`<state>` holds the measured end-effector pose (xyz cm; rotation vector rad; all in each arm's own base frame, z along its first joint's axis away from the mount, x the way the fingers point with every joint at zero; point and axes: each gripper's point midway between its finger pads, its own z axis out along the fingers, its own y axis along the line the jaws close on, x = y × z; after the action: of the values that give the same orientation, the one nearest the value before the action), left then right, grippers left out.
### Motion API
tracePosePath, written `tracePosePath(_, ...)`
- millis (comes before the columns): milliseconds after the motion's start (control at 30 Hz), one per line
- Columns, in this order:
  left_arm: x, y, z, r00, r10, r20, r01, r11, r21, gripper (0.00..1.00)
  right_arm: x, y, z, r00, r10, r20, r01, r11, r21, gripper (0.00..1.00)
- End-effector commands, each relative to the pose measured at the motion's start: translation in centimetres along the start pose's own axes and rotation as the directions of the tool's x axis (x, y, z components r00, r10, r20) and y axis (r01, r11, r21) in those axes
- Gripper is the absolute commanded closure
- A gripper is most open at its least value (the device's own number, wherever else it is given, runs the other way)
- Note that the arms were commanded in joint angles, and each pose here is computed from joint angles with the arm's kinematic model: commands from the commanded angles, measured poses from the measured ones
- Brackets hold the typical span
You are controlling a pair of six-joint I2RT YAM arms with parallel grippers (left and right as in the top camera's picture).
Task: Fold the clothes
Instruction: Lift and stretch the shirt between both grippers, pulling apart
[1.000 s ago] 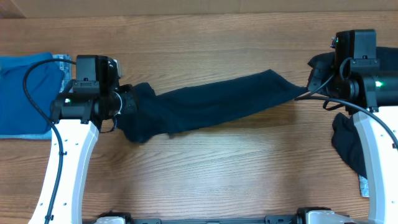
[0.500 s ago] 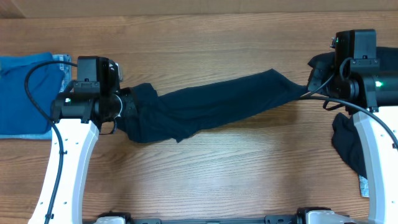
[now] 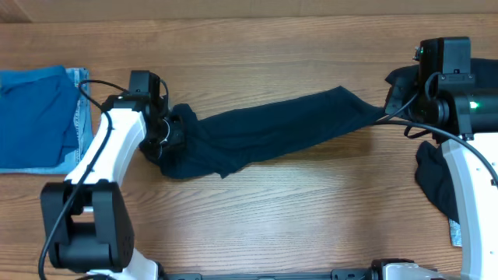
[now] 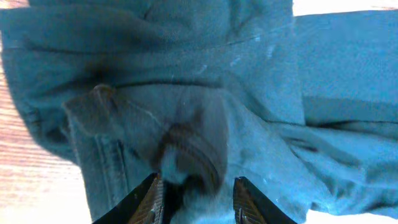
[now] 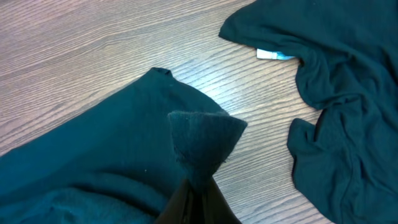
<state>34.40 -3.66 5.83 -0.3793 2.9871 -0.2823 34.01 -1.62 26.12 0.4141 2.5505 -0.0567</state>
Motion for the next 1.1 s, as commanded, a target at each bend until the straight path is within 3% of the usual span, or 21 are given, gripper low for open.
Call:
tracePosePath(0, 0.1, 0.1, 1.4, 0.999, -0.015, -0.028, 0.015, 1.0, 0.011, 0.59, -0.5, -0.1, -0.4, 1.0, 0.008, 0.018, -0.008, 1.0, -0.003, 0.96)
tracePosePath(167, -0.3, -0.4, 2.4, 0.999, -0.03, -0.034, 0.031, 0.999, 0.038, 0.62, -0.5, -0.1, -0.4, 1.0, 0.008, 0.018, -0.008, 1.0, -0.003, 0.96)
tracePosePath(267, -0.5, -1.4, 2.3, 0.999, -0.025, -0.031, 0.028, 0.995, 0.093, 0.96, -0.5, -0.1, -0.4, 1.0, 0.008, 0.018, -0.008, 1.0, -0.003, 0.96)
tracePosePath(500, -1.0, -2.7, -0.5, 1.0, -0.001, 0.011, -0.001, 0.989, 0.147, 0.96, -0.5, -0.1, -0.4, 1.0, 0.008, 0.019, -0.008, 1.0, -0.003, 0.96)
tracePosePath(700, -2.7, -3.9, -10.3, 0.97, 0.044, 0.237, -0.09, 0.978, 0.187, 0.96, -0.6, 0.0, -0.5, 1.0, 0.009, 0.021, -0.009, 1.0, -0.011, 0.96)
tracePosePath(867, -3.5, -1.6, -22.9, 0.849, -0.04, 0.527, -0.08, 0.976, 0.204, 0.96, -1.2, 0.9, -1.5, 0.999, 0.014, 0.051, -0.01, 0.998, -0.069, 0.96)
tracePosePath(1067, -1.4, 0.0, -30.0, 0.735, -0.096, 0.671, -0.085, 0.969, 0.232, 0.96, -2.8, 0.8, -5.8, 0.988, 0.031, 0.15, -0.016, 0.995, -0.101, 0.96)
